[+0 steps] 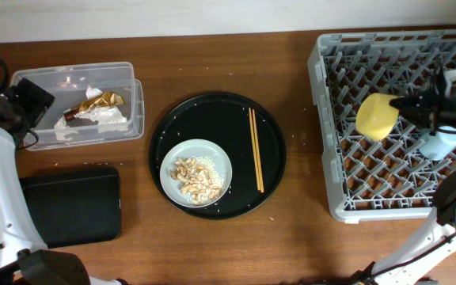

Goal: Sort waste into correct bins and load items into the dishwasher rack
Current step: 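Carry the yellow bowl to the rack and set it upside down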

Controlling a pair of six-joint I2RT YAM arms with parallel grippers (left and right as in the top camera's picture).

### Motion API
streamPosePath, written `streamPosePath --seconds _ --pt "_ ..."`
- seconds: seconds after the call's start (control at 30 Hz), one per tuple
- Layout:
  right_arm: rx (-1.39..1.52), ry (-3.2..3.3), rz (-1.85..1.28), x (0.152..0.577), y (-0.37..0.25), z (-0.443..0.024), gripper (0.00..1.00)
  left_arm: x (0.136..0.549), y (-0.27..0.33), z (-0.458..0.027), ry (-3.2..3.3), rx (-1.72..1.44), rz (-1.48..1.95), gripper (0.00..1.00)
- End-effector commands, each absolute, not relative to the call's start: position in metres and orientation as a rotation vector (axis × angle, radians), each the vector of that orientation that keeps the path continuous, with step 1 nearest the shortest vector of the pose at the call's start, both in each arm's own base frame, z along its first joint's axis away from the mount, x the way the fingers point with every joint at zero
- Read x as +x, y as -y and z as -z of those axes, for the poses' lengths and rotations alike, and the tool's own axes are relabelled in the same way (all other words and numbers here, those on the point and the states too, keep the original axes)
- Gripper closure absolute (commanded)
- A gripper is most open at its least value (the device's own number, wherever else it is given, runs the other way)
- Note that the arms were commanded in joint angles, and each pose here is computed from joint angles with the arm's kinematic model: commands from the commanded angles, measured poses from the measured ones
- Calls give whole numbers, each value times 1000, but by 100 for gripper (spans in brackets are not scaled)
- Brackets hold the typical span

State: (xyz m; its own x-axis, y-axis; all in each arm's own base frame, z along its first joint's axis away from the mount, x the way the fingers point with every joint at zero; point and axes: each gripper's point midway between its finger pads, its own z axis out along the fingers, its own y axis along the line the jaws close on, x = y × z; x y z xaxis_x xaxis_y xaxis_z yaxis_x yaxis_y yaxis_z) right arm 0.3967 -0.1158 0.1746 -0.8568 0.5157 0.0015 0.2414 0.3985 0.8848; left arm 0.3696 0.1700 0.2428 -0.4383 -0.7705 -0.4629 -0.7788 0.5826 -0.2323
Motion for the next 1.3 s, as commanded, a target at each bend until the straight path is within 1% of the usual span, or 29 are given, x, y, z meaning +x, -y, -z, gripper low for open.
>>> streamPosePath --seconds 0.0,0.07,0.13,0.17,0.23,0.27,0.37,0.43,0.5,0.53,0.6,0.63,0.73,0.87,0.93,0.97,1.0,1.07,1.13,1.27 --pt "854 -2738 -985 360 164 -130 92 369 -173 -242 -2283 -1241 -31 1" --pt "955 -2790 -837 354 178 -129 90 369 -173 -242 -2283 -1241 -31 1" --pt "1033 -2806 -677 349 193 -139 83 369 -173 -242 -2283 -1241 -31 1" --pt "1060 -2809 -606 346 200 -145 78 369 -173 -242 -2283 -1241 -31 1" --pt "1047 -2784 -544 345 203 -167 74 369 -173 -242 -2283 -1241 -31 1" --pt "1028 -2741 -510 346 202 -189 73 369 -173 -242 -2283 -1241 -31 0" --pt "900 -2706 -463 351 178 -225 75 369 -173 -242 -2283 -1241 -31 1" --pt "775 -2748 -465 362 153 -227 75 369 -173 -242 -2283 -1241 -31 1" --pt "667 -2833 -436 375 128 -208 87 369 -173 -242 -2283 -1241 -31 1" --pt "623 -2888 -397 380 118 -193 90 369 -173 -242 -2283 -1241 -31 1" --pt "668 -2984 -216 381 116 -160 91 369 -173 -242 -2283 -1241 -31 1" --pt "658 -3009 -209 383 112 -150 96 369 -173 -242 -2283 -1241 -31 1" --pt "650 -3059 -229 387 107 -126 96 369 -173 -242 -2283 -1241 -31 1" --pt "666 -3094 -215 386 110 -112 96 369 -173 -242 -2283 -1241 -31 1" --pt "680 -3104 -155 385 117 -109 96 369 -173 -242 -2283 -1241 -31 1" --pt "768 -3097 -25 380 130 -109 96 369 -173 -242 -2283 -1241 -31 0" --pt "782 -3099 7 378 133 -109 96 369 -173 -242 -2283 -1241 -31 1" --pt "793 -3103 67 374 139 -112 96 369 -173 -242 -2283 -1241 -31 1" --pt "841 -3079 105 374 143 -125 96 369 -173 -242 -2283 -1241 -31 1" --pt "833 -3044 173 372 149 -165 96 369 -173 -242 -2283 -1241 -31 1"
